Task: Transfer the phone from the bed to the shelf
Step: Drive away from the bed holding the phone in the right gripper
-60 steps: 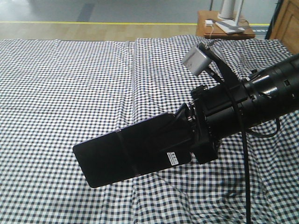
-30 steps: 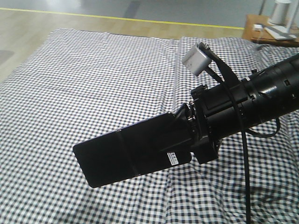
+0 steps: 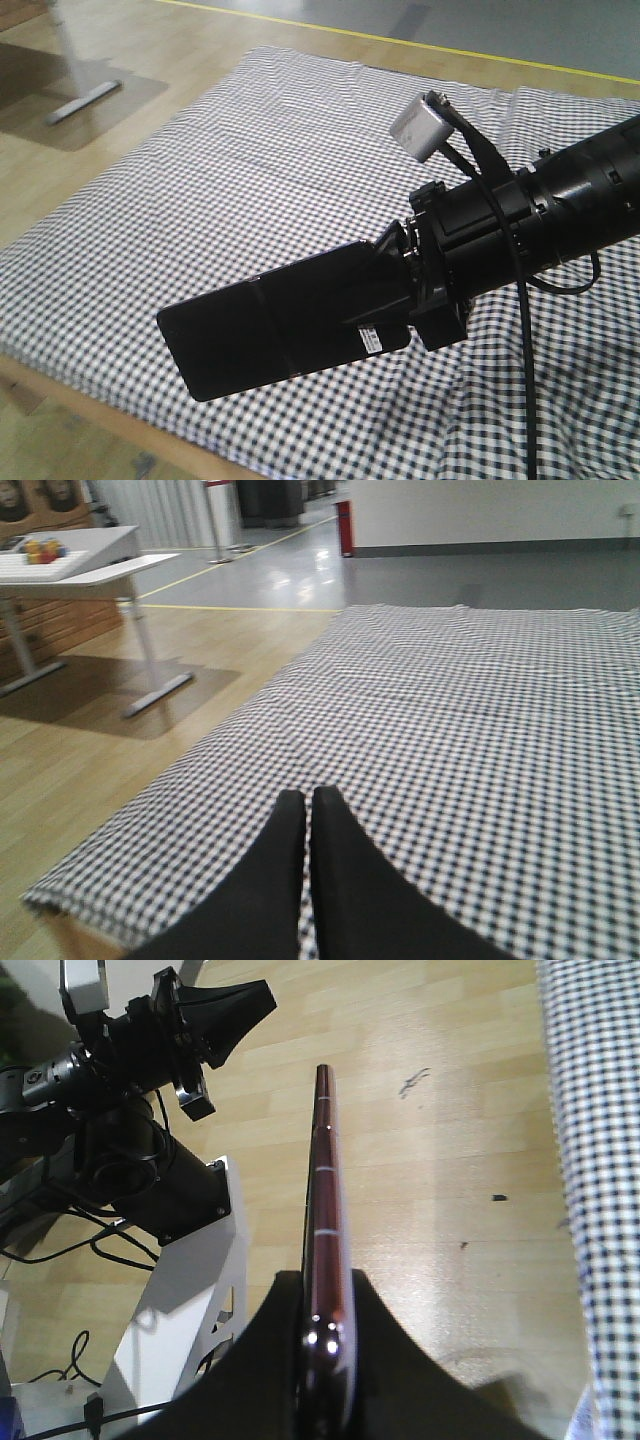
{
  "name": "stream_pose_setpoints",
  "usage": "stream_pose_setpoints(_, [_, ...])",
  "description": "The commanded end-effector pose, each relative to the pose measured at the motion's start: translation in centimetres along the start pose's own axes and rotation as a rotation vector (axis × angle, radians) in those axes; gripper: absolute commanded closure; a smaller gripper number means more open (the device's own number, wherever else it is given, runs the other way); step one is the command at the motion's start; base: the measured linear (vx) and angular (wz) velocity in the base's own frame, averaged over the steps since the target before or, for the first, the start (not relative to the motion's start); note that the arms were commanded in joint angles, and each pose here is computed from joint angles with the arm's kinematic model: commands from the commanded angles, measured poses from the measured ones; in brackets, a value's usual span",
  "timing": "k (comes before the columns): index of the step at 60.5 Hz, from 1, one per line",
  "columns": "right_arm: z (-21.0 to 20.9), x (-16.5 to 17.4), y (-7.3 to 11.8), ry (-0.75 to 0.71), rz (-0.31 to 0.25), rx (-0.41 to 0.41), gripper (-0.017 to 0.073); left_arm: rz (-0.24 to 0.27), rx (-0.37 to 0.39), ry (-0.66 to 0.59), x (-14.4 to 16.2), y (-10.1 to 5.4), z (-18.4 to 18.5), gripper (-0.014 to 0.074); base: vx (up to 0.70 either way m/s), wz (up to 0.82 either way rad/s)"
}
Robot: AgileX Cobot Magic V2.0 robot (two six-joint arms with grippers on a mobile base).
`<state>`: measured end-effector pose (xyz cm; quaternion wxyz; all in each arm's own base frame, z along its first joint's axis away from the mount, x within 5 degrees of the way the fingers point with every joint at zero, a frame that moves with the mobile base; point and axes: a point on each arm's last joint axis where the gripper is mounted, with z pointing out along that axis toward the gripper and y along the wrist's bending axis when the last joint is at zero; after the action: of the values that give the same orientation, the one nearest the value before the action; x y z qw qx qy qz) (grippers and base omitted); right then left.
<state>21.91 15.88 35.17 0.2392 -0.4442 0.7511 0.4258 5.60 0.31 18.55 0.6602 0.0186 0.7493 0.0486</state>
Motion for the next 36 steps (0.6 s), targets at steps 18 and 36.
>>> stream_pose_setpoints(18, [-1.13, -1.02, 2.03, -0.065, -0.025, -0.081, 0.056, -0.009, -0.005, -0.107, -1.54, 0.11, -0.32, 0.0593, -0.14, 0.55])
stream_pose_setpoints(36, [-1.13, -1.02, 2.03, -0.065, -0.024, -0.081, 0.056, -0.009, -0.005, -0.107, -1.54, 0.11, -0.32, 0.0593, -0.15, 0.59])
